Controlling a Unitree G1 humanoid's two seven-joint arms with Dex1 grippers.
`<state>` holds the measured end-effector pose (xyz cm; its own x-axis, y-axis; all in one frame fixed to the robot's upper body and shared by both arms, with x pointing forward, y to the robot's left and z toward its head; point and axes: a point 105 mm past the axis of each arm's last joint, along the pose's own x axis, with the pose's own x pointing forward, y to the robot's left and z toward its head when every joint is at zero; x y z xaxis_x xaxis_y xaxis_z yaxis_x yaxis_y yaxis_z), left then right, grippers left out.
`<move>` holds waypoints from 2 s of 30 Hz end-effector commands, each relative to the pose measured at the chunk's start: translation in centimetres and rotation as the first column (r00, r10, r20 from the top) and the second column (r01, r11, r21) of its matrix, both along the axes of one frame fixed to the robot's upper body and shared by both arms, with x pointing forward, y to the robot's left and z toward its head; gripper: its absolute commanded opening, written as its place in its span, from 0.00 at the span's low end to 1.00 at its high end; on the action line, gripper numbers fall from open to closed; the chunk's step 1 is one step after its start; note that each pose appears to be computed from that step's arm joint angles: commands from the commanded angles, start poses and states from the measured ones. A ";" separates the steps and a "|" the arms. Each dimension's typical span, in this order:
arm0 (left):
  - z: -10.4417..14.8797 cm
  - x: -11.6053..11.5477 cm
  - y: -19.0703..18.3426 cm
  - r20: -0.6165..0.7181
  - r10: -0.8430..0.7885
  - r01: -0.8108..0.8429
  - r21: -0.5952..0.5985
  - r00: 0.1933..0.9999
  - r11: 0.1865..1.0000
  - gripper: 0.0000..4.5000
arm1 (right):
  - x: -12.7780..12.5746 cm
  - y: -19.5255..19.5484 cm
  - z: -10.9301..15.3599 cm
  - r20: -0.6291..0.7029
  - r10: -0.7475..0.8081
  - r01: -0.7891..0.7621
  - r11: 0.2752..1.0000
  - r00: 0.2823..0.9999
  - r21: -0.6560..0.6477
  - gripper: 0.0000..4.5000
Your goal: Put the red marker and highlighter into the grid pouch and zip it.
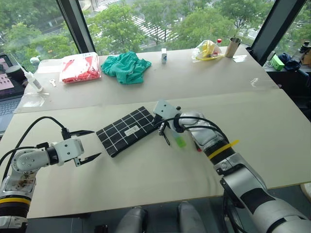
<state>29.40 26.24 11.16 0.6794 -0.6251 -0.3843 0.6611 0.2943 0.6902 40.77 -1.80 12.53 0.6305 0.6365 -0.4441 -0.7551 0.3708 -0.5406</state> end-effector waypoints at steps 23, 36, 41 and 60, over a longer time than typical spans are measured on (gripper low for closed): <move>-0.4 4.1 -5.8 0.305 -0.260 0.222 0.154 0.916 0.963 0.94 | -0.9 -0.1 -0.6 -0.019 0.016 -0.016 0.999 1.000 0.028 0.00; 0.4 3.4 -7.3 0.336 -0.321 0.305 0.100 0.886 0.947 0.01 | -0.5 -0.8 -0.3 -0.016 -0.007 0.008 1.000 1.000 0.029 0.00; 0.2 3.6 -7.0 0.304 -0.279 0.281 0.040 0.911 0.959 0.00 | -0.5 -0.4 0.3 -0.032 -0.007 0.010 0.996 0.999 0.088 0.07; 2.0 2.9 -6.6 0.185 -0.076 0.141 -0.367 0.980 0.919 0.00 | -2.2 -8.5 9.7 -0.147 -0.076 0.138 0.869 0.986 0.476 0.86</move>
